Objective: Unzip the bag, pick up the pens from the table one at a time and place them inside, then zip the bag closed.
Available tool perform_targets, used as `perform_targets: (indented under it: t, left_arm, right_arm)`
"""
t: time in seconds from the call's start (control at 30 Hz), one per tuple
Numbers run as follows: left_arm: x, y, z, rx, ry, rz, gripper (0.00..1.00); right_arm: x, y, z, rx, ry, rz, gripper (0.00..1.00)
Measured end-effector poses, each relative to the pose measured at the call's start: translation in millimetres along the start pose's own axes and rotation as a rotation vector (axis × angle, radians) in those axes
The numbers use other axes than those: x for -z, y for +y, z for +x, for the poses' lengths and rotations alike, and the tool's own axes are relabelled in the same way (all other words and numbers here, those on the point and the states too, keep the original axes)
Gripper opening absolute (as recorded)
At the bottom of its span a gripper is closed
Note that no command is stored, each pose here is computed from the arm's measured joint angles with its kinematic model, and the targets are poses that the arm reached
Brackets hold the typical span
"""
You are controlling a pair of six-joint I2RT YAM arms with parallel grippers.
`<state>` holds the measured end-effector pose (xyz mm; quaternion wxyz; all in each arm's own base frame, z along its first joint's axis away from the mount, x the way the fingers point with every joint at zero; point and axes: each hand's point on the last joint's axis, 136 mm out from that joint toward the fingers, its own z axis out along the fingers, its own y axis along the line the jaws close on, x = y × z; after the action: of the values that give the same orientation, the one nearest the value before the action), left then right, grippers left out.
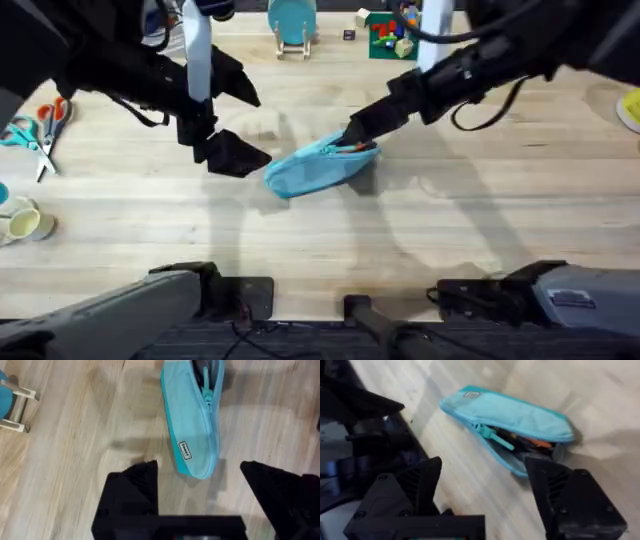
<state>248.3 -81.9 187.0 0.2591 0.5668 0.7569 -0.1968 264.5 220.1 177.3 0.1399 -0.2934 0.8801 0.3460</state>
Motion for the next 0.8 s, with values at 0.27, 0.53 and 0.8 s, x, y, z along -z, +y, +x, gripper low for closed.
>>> perform_targets:
  t: [0.27,0.53,0.8]
  left_arm:
    - [0.0,0.0,0.0,0.0,0.0,0.0,0.993]
    - [0.0,0.0,0.0,0.0,0.0,0.0,0.993]
    - [0.0,0.0,0.0,0.0,0.0,0.0,0.993]
  right_arm:
    - [-25.7,-8.8,9.0,-0.047,0.075,-0.082,0.996]
    - [-37.8,-18.0,0.8,-0.013,0.056,-0.091,0.995]
    - [-56.8,-28.1,12.3,-0.072,0.118,-0.126,0.995]
